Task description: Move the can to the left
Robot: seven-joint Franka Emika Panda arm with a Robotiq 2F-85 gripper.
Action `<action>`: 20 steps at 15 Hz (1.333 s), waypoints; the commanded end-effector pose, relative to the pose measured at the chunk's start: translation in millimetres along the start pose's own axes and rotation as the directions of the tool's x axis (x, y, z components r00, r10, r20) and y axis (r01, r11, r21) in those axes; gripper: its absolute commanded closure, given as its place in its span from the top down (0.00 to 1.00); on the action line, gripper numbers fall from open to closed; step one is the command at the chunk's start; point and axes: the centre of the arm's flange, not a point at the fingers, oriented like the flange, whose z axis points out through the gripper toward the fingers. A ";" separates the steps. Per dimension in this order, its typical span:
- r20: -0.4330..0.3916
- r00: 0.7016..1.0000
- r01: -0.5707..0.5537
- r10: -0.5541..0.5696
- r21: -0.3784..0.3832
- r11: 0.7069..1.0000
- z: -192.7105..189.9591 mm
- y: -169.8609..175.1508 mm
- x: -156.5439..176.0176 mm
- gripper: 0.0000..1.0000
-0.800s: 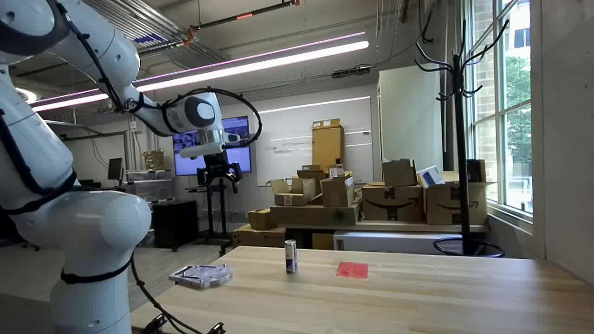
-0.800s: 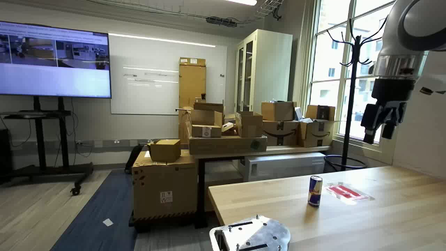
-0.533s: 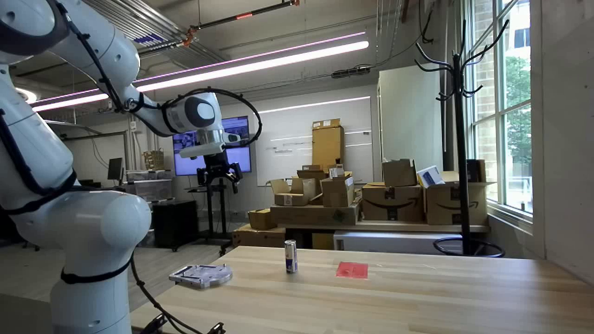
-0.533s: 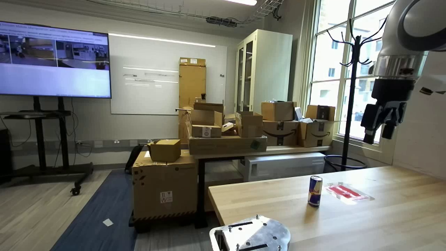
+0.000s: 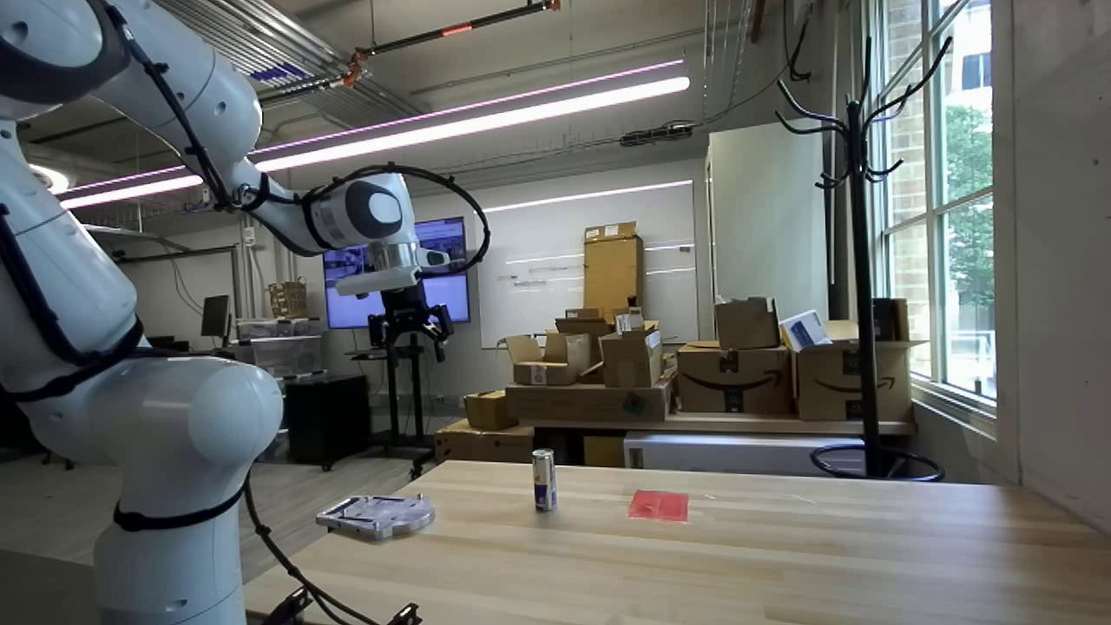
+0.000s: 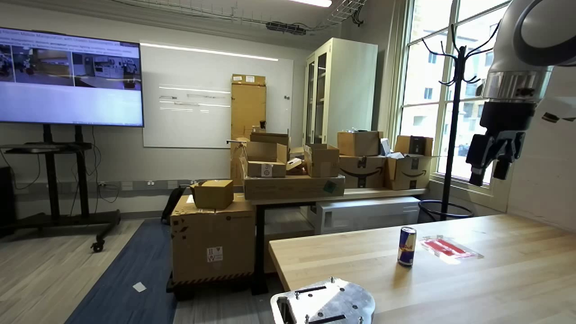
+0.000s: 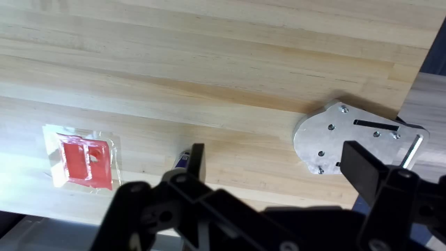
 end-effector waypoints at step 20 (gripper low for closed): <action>0.021 0.994 -0.109 0.109 0.007 0.994 74.3 108.5 137.4 1.00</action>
